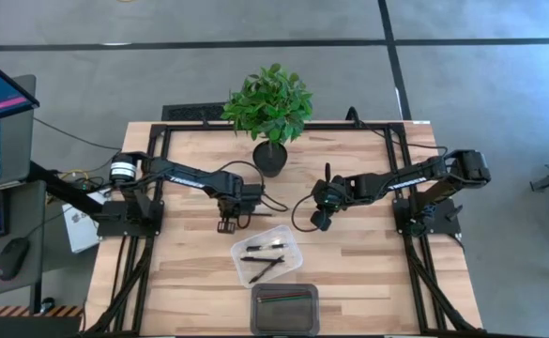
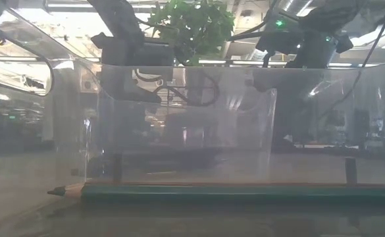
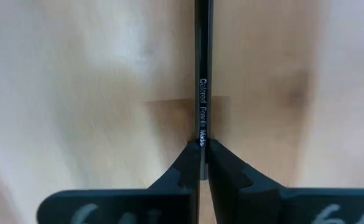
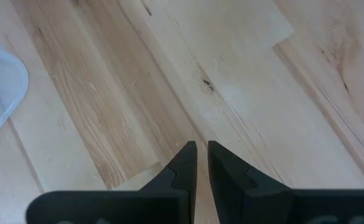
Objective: Sort pens & pencils
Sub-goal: Put the black pencil into the black bin
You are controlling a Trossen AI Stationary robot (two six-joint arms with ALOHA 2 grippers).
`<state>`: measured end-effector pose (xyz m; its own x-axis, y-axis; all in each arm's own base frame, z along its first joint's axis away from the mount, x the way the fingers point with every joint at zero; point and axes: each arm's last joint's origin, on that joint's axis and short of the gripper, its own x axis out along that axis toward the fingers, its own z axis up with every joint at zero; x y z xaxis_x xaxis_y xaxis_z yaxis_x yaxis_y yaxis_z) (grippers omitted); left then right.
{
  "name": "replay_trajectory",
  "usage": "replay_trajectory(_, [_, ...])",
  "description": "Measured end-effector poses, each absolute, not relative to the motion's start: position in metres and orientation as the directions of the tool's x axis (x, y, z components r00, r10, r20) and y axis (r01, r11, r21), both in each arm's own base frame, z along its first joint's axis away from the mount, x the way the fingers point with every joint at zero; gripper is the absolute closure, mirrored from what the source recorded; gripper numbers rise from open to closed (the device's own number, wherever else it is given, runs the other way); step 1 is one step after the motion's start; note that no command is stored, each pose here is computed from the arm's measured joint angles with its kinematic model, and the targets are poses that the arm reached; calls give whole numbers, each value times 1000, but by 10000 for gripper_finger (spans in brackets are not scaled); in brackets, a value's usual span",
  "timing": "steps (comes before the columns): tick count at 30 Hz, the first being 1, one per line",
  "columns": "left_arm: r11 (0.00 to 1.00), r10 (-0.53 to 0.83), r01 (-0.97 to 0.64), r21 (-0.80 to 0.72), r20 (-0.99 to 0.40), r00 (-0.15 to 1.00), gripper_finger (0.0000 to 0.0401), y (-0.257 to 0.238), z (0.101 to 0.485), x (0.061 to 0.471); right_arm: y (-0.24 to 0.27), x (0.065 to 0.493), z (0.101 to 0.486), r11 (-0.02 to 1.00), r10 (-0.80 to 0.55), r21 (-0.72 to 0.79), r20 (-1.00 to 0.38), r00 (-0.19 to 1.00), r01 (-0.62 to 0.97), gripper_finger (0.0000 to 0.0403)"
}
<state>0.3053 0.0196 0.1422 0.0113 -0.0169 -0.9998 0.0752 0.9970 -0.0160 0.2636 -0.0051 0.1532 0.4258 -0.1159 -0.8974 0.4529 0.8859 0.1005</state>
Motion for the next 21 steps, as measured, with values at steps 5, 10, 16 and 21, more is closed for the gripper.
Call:
replay_trajectory(5, [997,-22,71,-16,-997,78,401,18,165,300,-5,264,153,886,-116,101,-896,428,453,342])
replay_trajectory(10, [998,41,39,48,-988,151,401,20,189,293,-6,264,153,885,-117,102,-896,428,454,342])
replay_trajectory(16, [994,108,-8,110,-962,251,401,21,218,282,-5,265,154,885,-116,109,-889,442,452,342])
replay_trajectory(21, [989,148,-50,139,-930,335,401,21,241,272,-6,273,158,886,-117,148,-845,521,439,342])
